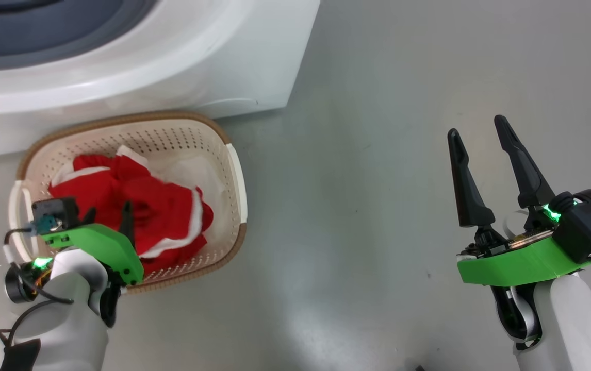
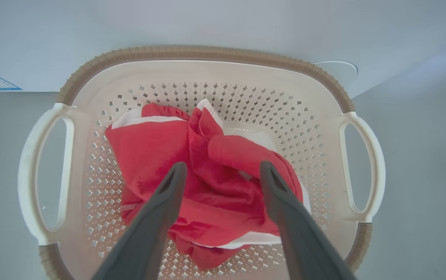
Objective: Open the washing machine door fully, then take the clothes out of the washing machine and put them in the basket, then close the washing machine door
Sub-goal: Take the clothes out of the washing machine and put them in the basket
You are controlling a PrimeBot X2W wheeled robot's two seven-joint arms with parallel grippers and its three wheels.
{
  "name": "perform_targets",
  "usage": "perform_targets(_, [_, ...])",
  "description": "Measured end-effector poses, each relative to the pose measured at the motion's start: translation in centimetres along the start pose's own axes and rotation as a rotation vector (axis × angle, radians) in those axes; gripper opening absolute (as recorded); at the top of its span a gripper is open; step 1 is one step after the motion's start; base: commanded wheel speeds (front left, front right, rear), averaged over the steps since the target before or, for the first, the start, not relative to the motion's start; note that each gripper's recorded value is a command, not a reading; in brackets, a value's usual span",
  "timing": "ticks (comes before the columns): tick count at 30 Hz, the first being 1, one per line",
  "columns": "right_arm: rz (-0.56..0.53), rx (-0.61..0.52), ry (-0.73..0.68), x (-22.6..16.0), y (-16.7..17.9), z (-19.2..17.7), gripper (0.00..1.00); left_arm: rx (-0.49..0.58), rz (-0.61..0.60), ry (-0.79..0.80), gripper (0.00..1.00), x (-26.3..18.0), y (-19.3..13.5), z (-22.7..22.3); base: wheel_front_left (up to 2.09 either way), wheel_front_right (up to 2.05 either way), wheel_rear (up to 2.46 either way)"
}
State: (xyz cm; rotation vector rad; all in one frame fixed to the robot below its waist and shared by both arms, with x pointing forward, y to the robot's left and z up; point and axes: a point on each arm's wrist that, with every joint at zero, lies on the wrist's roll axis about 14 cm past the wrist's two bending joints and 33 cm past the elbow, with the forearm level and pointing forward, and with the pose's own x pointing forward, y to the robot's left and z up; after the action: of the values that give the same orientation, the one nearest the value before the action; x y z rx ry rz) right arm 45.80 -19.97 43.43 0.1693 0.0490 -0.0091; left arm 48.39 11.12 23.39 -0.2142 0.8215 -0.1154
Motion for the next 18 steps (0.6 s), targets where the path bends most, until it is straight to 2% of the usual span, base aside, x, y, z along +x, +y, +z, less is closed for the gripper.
perform_targets(7, [0.014, 0.007, -0.037, -0.6, 0.7, 1.7, 1.00, -0.043, 0.000, -0.121, 1.00, -2.1, -0.1, 2.7, 0.00, 0.00, 0.00])
perform_targets(13, [0.025, -0.005, -0.058, -1.5, 1.1, 2.9, 1.00, -0.063, -0.061, -0.311, 1.00, -4.7, -1.7, 7.8, 0.00, 0.00, 0.00])
perform_targets(18, [0.029, -0.018, -0.086, -2.0, 1.3, 4.1, 1.00, -0.051, -0.102, -0.428, 1.00, -7.7, -3.0, 9.9, 0.00, 0.00, 0.00])
